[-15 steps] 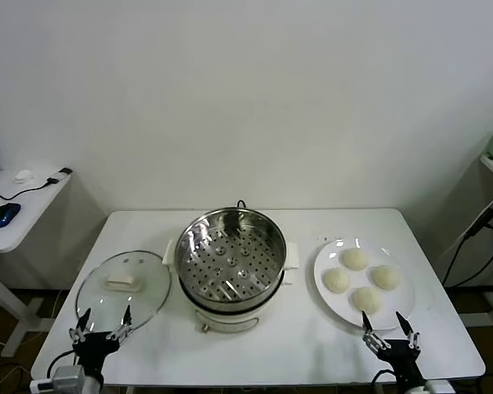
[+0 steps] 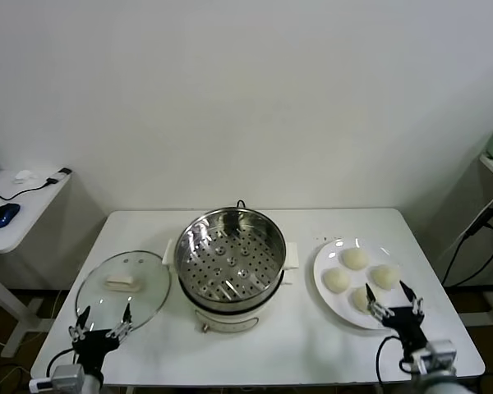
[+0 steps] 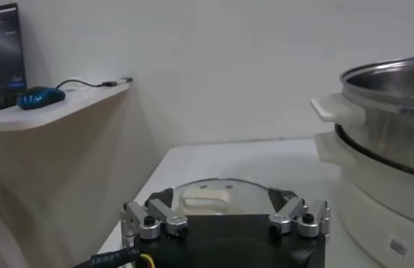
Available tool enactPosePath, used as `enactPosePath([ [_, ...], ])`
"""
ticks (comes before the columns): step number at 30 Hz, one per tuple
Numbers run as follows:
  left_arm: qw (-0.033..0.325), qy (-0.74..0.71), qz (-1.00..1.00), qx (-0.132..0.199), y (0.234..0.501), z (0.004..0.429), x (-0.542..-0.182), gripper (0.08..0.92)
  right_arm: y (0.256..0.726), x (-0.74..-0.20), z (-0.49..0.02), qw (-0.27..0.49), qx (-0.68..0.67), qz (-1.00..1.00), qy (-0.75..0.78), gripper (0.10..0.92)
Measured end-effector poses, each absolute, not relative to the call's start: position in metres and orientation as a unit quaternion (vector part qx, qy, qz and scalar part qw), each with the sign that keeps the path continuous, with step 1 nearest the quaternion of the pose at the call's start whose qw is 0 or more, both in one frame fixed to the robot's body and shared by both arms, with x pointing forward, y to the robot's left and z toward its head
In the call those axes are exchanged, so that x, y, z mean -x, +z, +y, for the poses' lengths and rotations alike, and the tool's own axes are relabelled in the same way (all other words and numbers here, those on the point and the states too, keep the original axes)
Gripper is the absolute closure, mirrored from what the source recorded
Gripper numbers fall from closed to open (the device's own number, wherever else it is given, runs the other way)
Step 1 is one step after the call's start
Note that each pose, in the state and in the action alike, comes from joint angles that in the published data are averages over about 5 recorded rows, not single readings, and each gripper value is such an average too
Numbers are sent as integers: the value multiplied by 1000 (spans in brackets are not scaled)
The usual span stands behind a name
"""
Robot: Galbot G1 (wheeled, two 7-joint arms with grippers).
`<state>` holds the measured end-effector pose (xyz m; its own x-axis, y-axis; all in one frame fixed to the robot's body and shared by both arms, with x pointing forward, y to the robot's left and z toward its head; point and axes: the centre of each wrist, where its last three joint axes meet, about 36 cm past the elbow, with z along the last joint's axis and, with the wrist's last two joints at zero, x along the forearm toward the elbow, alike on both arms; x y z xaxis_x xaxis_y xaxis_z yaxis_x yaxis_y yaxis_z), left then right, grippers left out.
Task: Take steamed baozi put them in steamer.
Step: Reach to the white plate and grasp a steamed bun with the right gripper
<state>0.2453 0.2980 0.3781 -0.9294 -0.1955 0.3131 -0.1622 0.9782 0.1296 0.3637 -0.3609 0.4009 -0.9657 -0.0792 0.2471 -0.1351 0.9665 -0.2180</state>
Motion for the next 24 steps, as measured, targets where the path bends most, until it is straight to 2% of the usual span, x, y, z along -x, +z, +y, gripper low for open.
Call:
enactPosePath([
  [11, 159, -55, -982, -85, 377, 295, -247, 177, 476, -496, -405, 159, -258, -899, 317, 200],
  [24, 156, -56, -983, -82, 375, 295, -252, 177, 535, -610, -449, 279, -469, -698, 463, 200],
])
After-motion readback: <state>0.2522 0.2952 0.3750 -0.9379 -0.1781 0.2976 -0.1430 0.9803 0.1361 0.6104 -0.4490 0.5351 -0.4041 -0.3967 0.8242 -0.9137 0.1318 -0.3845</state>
